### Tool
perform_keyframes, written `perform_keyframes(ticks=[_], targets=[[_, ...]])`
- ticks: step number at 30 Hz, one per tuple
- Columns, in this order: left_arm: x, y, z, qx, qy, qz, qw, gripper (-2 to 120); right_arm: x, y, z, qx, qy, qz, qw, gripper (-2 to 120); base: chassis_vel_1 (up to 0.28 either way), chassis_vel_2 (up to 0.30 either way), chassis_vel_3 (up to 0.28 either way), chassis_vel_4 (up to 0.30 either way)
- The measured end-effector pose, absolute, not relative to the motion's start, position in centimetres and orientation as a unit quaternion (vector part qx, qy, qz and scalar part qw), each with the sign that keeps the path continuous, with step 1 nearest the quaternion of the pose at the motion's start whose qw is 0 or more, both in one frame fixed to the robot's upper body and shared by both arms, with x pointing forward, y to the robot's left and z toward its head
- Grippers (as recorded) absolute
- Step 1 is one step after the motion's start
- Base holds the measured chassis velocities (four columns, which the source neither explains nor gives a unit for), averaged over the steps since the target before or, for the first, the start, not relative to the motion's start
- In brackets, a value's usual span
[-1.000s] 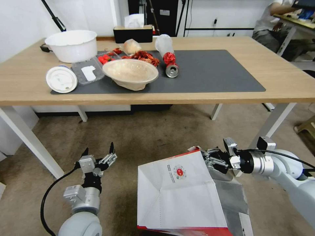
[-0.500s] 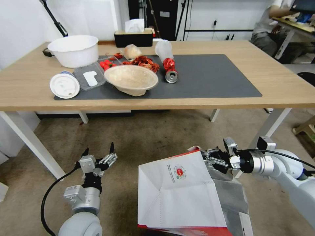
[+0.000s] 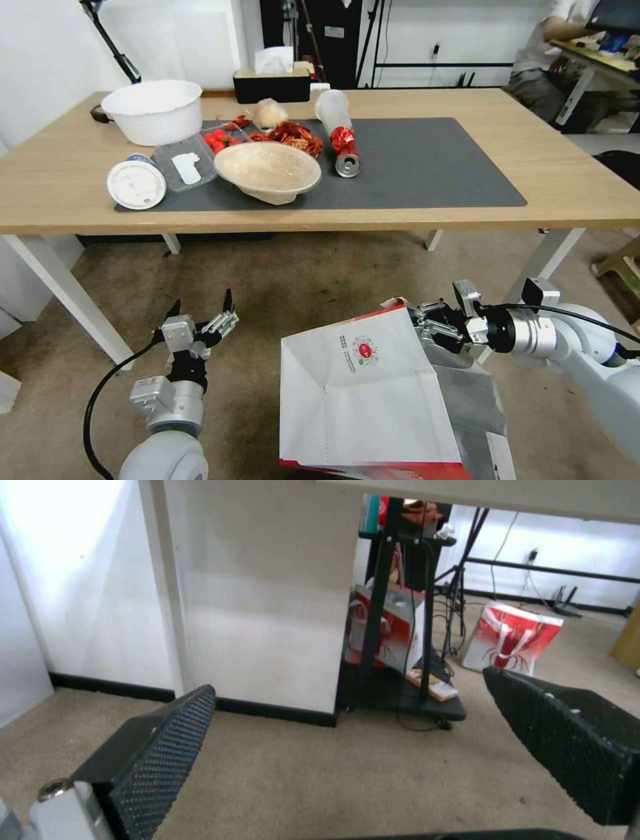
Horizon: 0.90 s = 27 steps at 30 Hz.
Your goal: Pick up the food delivery bag from the floor and place it on the table.
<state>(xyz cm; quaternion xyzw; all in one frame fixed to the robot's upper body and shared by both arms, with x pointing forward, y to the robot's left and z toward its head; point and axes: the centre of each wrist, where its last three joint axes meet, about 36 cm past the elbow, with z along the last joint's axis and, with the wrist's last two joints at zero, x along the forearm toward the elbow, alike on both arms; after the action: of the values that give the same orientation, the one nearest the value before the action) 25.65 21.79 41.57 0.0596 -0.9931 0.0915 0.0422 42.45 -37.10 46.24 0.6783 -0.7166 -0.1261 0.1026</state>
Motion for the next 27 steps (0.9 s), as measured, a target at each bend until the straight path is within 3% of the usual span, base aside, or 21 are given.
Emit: perform_keyframes(ticks=[27], targets=[[25.89,21.86,41.46,0.058,-0.993,0.091,0.041,100,42.61,-36.98,46.22,0.678,-0.716,-0.127,0.103,0,0.000,0.000,0.000,0.000]])
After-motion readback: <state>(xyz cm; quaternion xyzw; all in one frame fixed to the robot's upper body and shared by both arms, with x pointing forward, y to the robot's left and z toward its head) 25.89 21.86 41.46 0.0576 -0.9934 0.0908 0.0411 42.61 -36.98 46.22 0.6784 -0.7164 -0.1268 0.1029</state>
